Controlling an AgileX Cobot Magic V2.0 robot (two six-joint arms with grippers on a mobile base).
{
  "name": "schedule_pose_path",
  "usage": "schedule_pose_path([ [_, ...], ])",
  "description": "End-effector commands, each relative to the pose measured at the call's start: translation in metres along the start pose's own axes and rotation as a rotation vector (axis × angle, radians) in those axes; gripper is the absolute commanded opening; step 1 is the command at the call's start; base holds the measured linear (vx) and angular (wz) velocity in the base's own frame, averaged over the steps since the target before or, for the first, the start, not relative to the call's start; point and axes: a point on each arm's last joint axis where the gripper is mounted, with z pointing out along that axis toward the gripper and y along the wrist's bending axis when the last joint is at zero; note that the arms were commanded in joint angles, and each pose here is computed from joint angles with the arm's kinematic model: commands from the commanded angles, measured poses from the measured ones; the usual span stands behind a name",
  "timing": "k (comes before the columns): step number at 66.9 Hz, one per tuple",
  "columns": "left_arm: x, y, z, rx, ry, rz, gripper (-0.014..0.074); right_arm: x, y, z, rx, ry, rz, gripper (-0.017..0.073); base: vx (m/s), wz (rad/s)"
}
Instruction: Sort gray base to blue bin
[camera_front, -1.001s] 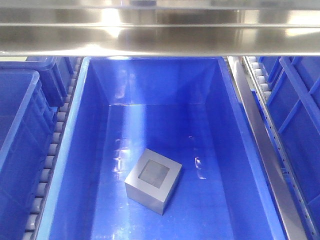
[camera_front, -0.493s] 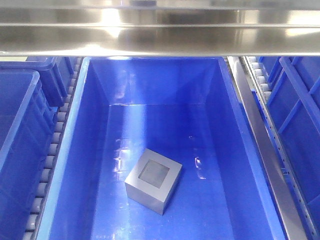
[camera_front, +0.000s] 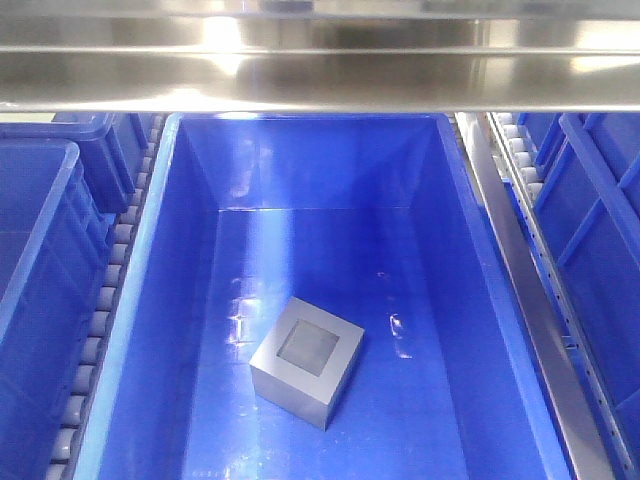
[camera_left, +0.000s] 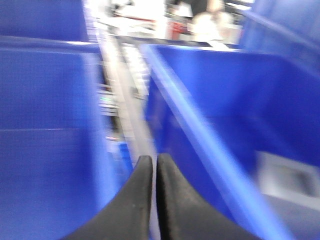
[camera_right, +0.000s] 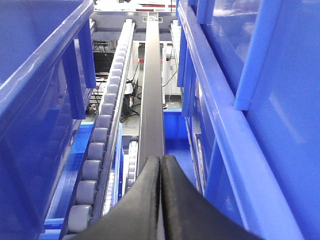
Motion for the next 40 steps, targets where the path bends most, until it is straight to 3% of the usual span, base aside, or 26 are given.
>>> schedule_pose_path([
  [1,-0.004,0.001,0.0,-0.029,-0.115,0.033,-0.0008,-0.006,0.0,0.0,0.003,-0.088,-0.02,-0.0005,0.0,0.0],
  [16,0.03,0.007,0.006,-0.049,-0.24,0.059,-0.0008,-0.006,0.0,0.0,0.003,-0.088,-0.02,-0.0005,0.0,0.0],
  [25,0.028,0.007,0.006,-0.053,-0.238,0.105,-0.0008,-0.006,0.0,0.0,0.003,-0.088,-0.02,-0.0005,0.0,0.0],
  [40,0.029,0.007,0.006,-0.063,-0.233,0.137,-0.0008,-0.006,0.0,0.0,0.003,-0.088,-0.02,-0.0005,0.0,0.0],
])
